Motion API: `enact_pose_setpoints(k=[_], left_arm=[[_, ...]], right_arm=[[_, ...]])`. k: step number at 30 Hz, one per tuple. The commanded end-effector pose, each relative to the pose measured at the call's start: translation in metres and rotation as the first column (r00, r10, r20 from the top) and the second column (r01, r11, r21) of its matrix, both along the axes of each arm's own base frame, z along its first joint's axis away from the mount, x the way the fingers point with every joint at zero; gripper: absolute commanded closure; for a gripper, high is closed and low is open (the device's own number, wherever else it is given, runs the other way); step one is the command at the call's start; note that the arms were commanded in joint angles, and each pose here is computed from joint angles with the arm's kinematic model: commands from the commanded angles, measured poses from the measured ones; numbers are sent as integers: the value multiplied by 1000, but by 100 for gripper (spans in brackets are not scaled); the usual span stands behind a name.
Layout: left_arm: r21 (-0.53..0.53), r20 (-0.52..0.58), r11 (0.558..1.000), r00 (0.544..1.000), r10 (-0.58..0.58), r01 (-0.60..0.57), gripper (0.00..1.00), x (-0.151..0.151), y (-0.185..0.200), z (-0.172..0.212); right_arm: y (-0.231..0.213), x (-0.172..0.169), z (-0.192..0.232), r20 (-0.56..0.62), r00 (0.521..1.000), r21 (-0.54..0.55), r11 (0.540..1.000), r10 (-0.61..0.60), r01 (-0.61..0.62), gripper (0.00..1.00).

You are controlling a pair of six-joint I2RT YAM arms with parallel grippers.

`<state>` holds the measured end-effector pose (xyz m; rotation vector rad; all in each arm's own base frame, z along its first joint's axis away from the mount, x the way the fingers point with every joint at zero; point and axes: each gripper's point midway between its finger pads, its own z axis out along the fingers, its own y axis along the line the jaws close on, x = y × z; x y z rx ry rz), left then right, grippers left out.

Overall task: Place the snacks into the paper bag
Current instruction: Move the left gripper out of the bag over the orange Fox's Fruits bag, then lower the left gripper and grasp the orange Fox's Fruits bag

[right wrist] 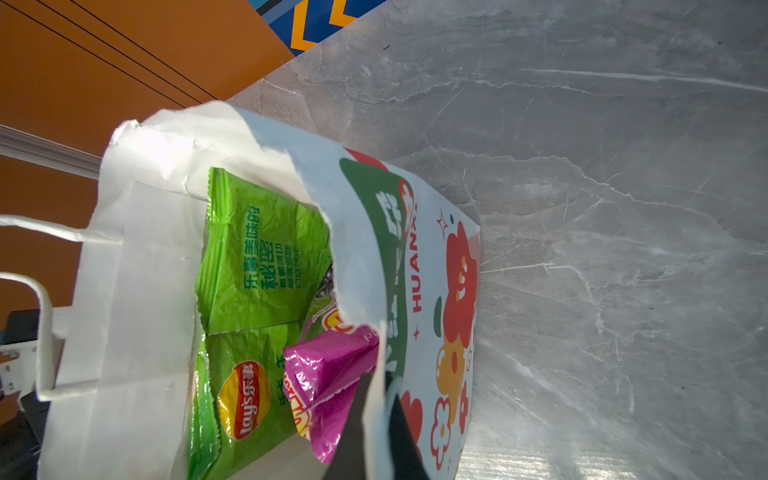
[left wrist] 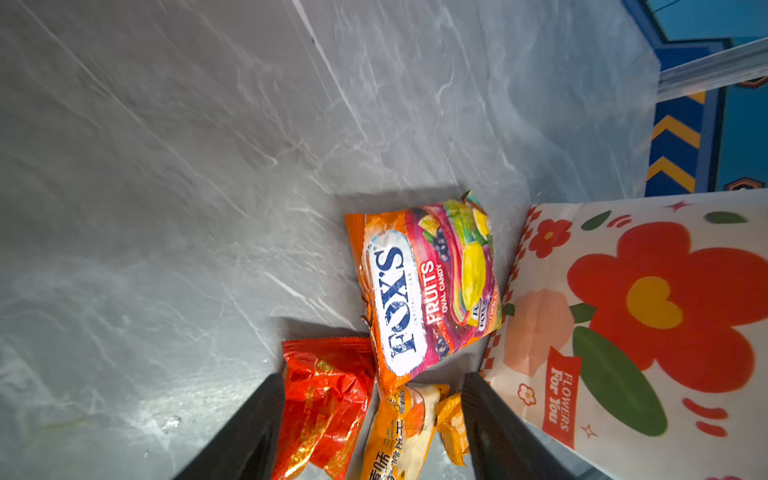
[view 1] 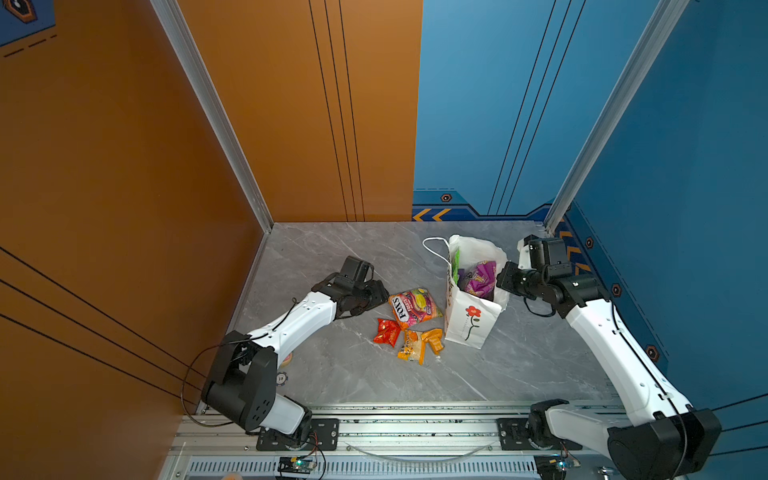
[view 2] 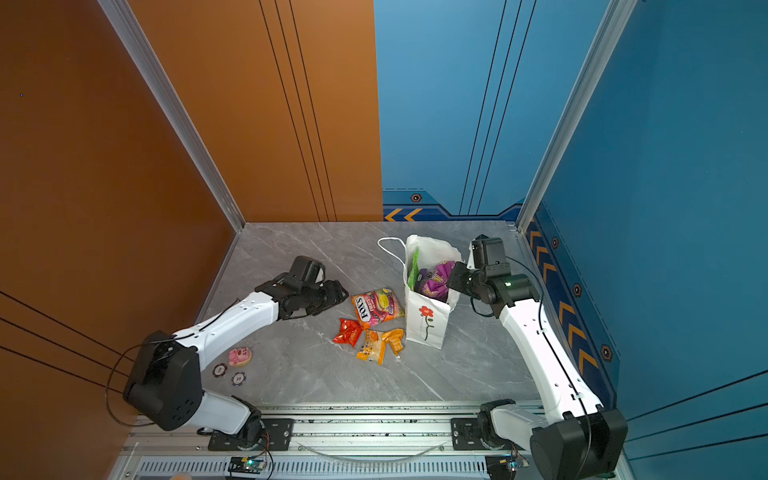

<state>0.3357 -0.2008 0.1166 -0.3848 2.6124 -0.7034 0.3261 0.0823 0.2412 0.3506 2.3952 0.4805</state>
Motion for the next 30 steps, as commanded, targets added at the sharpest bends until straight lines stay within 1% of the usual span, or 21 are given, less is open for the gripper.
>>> enact_pose_setpoints(k=[1, 3, 4, 6, 11, 13, 15, 19, 25, 30], left_arm=[[-30, -21, 999, 999, -34, 34, 31, 1, -19, -5], [-16, -41, 999, 998, -49, 48, 31, -2, -24, -15], [-15, -33, 999, 998, -52, 51, 31, 2, -30, -13], [4, -52, 999, 998, -42, 42, 32, 2, -35, -20], [-7, -65, 998, 996, -67, 67, 34, 5, -61, -32], [4, -74, 997, 995, -72, 73, 36, 6, -66, -37], [35, -94, 998, 995, -43, 47, 35, 6, -61, -43], [60, -102, 998, 995, -10, 16, 32, 7, -55, -49], [82, -120, 997, 993, 3, 7, 32, 5, -52, -58], [88, -132, 996, 991, 7, 5, 34, 7, -55, -66]], right_arm=[[0, -2, 7, 33, 999, 14, 1000, 0, -1, 93], [0, -2, 6, 32, 999, 14, 1000, 0, 0, 93], [0, -3, 4, 30, 1000, 13, 1000, 0, 0, 93], [1, -3, 6, 33, 999, 19, 1000, 3, -3, 93], [3, -2, 9, 45, 999, 30, 1000, 4, -6, 93], [2, -2, 8, 43, 999, 30, 1000, 4, -6, 93], [3, -2, 7, 41, 999, 31, 999, 7, -8, 93], [2, -4, 4, 37, 999, 29, 1000, 5, -7, 92], [2, -4, 1, 33, 999, 29, 1000, 6, -7, 92], [3, -4, 1, 35, 999, 32, 999, 8, -9, 92]])
